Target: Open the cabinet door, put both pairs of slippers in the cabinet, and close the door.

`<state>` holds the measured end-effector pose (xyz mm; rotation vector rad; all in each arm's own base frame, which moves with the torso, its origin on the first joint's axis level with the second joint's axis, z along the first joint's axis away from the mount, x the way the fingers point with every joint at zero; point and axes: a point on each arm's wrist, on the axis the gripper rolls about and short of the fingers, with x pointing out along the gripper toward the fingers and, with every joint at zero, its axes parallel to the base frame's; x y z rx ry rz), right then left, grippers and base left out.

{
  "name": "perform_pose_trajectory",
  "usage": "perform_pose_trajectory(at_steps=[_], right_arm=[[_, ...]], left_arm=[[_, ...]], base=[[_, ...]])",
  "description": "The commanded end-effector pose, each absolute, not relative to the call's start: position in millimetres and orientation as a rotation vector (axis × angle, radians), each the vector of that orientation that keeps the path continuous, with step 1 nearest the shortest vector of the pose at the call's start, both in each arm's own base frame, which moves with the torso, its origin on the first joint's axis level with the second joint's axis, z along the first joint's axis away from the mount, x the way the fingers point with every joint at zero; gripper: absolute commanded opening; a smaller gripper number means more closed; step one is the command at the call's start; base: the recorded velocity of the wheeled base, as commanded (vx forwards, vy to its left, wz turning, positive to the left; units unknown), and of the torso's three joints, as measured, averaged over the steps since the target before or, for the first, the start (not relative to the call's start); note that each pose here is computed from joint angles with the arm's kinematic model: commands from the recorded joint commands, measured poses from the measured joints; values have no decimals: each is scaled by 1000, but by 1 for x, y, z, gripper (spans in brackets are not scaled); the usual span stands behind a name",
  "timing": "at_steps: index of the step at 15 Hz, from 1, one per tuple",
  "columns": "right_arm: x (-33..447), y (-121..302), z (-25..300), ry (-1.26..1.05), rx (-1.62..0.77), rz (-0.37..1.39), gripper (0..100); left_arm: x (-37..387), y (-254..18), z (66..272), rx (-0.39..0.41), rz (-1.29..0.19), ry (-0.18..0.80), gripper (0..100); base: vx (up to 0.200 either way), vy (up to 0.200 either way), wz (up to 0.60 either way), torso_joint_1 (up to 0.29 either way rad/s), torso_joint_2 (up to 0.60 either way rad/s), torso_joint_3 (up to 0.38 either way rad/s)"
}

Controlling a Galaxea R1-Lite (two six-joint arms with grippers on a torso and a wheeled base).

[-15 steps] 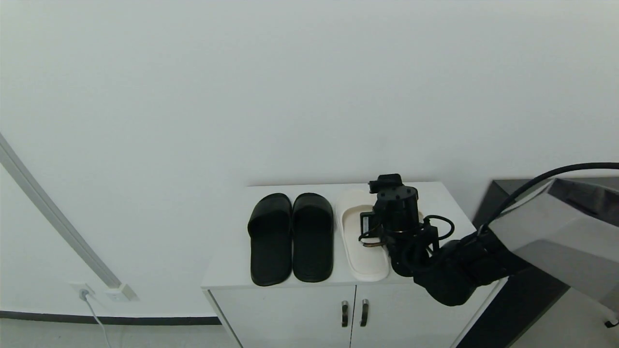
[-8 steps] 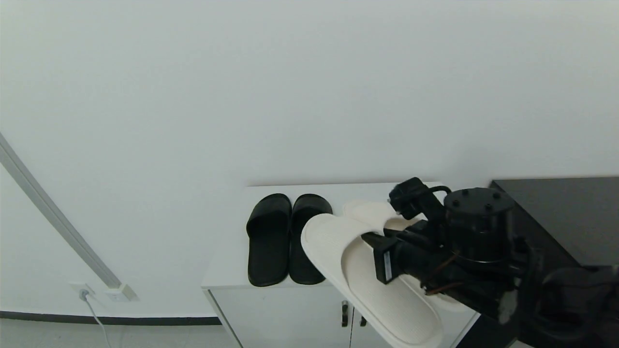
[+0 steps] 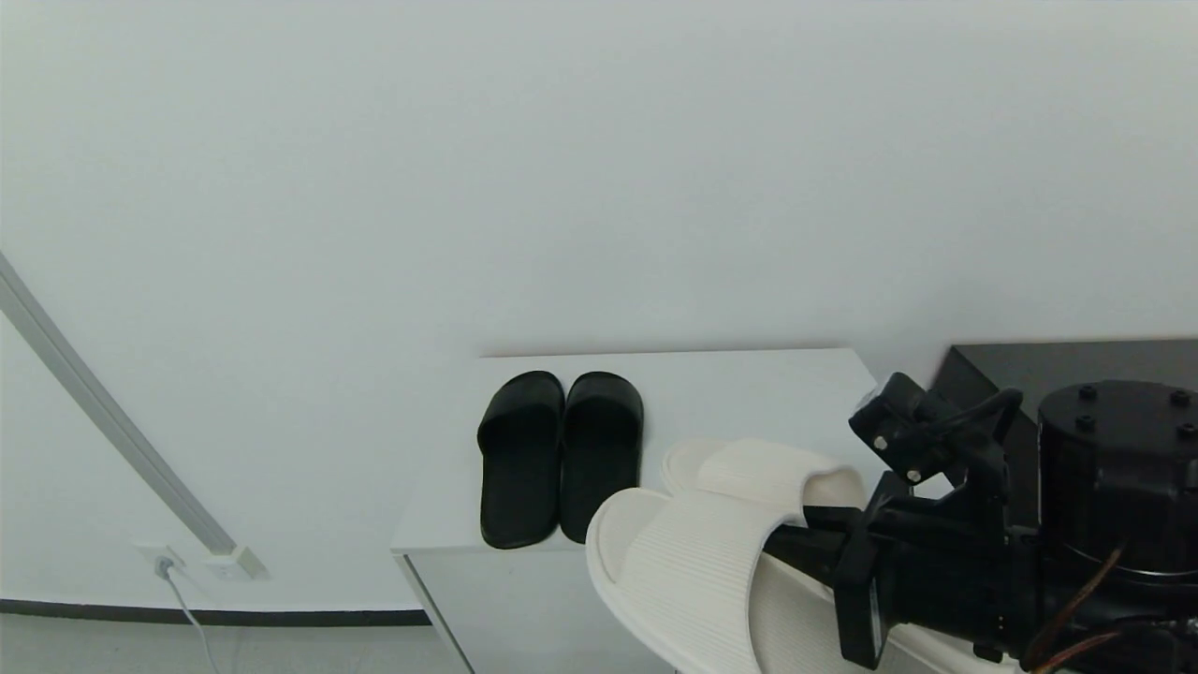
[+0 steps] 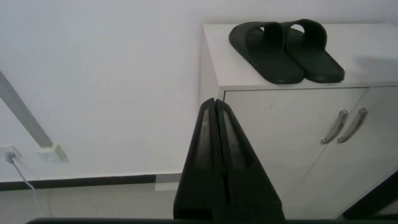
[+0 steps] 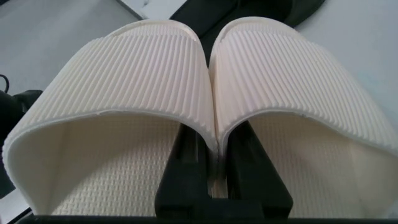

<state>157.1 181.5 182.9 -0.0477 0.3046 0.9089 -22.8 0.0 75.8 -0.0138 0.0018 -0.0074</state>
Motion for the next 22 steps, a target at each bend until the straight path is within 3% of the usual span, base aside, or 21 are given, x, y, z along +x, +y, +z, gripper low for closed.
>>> perform_pose_trajectory(at_steps=[1, 6, 22], right_arm=[[154, 179, 187, 289, -41, 912, 0], [151, 175, 184, 291, -54, 928, 0], [151, 176, 171, 340, -75, 925, 0]], left_arm=[[-23, 0, 76, -15, -8, 2, 0], [-23, 0, 76, -15, -8, 2, 0], [-23, 0, 76, -12, -5, 2, 0]], base=[[-200, 0, 0, 12, 17, 2], [-200, 0, 0, -6, 1, 5], [0, 0, 0, -11, 22, 13]])
